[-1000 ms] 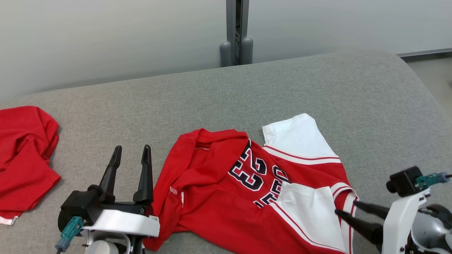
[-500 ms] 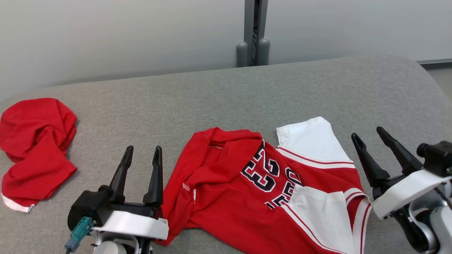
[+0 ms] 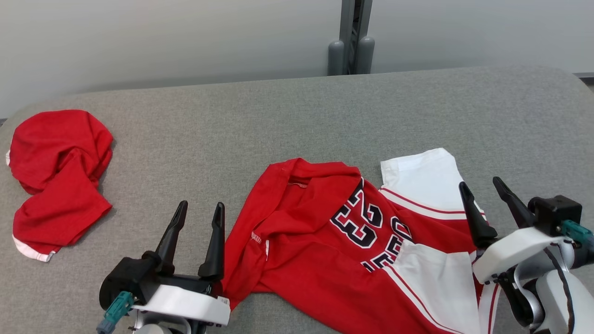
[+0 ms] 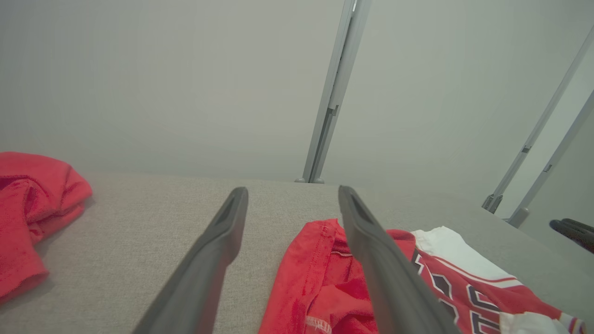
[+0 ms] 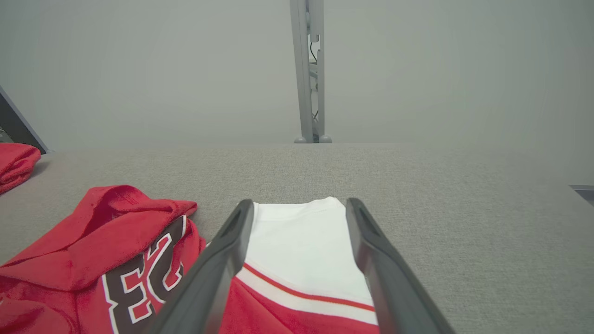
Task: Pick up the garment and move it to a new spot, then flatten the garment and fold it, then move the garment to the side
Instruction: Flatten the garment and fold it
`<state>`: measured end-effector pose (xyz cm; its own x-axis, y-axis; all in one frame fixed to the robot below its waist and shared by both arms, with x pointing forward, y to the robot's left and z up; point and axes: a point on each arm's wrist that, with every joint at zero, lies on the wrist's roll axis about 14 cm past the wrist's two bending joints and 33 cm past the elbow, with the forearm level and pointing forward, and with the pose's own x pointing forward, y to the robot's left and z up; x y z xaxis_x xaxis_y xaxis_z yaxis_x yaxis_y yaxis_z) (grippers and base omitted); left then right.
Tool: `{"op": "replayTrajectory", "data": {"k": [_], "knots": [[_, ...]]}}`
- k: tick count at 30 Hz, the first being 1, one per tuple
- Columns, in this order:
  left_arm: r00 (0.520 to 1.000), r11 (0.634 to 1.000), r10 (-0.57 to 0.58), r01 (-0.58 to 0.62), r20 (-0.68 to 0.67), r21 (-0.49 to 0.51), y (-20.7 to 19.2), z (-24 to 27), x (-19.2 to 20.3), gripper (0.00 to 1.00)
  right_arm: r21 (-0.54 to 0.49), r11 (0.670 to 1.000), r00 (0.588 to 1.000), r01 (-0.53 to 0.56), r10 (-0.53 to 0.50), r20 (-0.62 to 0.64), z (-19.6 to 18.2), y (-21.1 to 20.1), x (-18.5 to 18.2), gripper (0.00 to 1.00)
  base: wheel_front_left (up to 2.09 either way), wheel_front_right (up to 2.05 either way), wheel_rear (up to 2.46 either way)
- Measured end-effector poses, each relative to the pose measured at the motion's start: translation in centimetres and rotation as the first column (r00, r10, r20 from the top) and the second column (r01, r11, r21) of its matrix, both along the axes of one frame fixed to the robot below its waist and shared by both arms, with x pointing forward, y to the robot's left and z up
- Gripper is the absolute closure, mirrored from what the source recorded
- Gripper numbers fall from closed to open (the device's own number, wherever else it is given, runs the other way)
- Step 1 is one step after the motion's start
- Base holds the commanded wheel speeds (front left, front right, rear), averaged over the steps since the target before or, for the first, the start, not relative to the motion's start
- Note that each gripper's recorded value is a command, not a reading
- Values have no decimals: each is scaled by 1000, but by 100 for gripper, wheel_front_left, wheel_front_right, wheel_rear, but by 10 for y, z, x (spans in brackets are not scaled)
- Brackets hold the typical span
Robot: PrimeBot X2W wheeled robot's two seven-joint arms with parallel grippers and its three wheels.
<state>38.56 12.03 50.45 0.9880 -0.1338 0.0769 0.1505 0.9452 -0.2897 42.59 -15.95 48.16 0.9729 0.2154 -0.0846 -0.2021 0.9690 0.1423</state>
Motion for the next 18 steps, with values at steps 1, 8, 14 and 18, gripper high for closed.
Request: {"op": "replayTrajectory", "data": {"k": [1,8,14,18], "knots": [[1000,1000,2,-2,-3,1,1,-1,1,0,-13,1000,1000,-2,2,-15,-3,-1,4,0,0,0,0],[1000,1000,17,-16,-18,14,10,-8,13,0,-53,998,985,-34,25,-173,-29,2,51,0,0,0,0],[998,999,42,-41,-48,16,21,-19,16,0,-75,997,958,-30,8,-286,-55,-4,83,0,0,0,0],[996,998,63,-62,-63,21,29,-24,18,0,-99,995,938,-29,-7,-345,-74,-8,97,0,0,0,0]]}}
